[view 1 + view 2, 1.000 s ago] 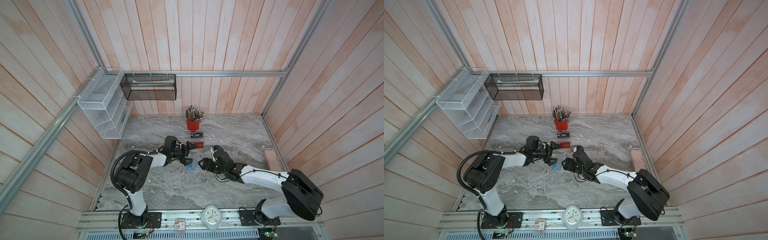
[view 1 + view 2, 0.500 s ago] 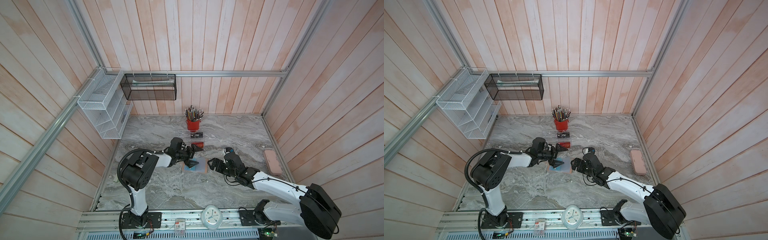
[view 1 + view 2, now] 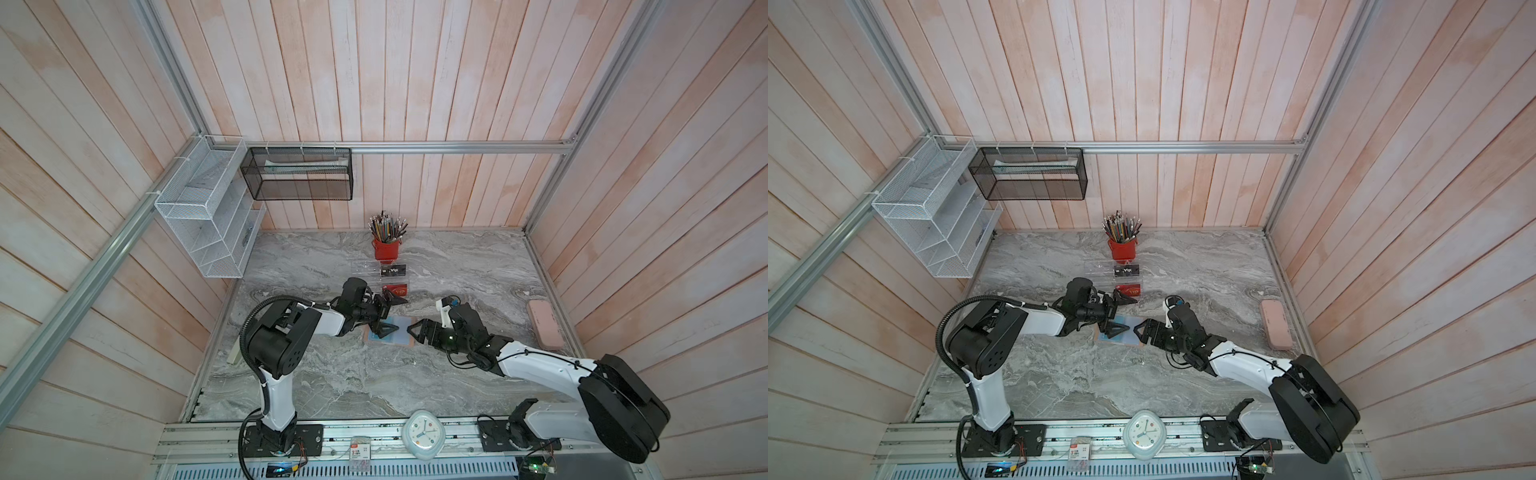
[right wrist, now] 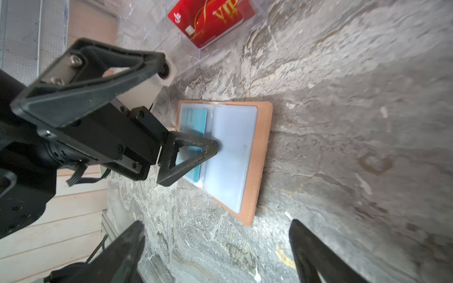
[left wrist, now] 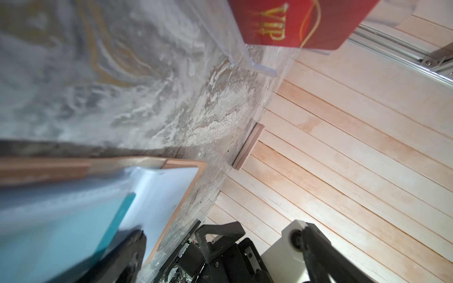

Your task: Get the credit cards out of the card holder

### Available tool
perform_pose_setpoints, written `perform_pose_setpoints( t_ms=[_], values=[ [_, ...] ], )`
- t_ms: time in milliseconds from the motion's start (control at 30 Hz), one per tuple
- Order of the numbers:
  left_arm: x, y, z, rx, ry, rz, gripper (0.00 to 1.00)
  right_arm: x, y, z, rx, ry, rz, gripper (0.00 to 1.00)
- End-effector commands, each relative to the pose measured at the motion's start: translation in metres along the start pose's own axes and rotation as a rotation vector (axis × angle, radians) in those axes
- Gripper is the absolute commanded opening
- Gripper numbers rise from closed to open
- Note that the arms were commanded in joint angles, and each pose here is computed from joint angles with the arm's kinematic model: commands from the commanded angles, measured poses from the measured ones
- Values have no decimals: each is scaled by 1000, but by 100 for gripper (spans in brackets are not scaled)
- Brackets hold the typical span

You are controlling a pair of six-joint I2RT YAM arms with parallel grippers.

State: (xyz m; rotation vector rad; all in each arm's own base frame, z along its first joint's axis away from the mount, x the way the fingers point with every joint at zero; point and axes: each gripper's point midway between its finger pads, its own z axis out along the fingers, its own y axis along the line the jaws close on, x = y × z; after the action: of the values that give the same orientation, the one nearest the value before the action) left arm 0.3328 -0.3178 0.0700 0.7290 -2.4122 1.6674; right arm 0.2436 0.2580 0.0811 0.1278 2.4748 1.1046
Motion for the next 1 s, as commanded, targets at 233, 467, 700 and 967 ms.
perform_pose_setpoints(
  t_ms=[233,467,700,967],
  values=[
    [-15,-8,-30,22,-50,16,100,-1,35,14,-153,68,-65,83],
    [-16,-5,-32,17,-52,10,100,-7,41,33,-186,108,-69,73],
    [-24,-3,-48,20,-81,5,100,-17,41,52,-218,135,-52,62],
    [-28,9,-58,-22,-92,21,100,-13,41,73,-264,186,-34,53]
  ],
)
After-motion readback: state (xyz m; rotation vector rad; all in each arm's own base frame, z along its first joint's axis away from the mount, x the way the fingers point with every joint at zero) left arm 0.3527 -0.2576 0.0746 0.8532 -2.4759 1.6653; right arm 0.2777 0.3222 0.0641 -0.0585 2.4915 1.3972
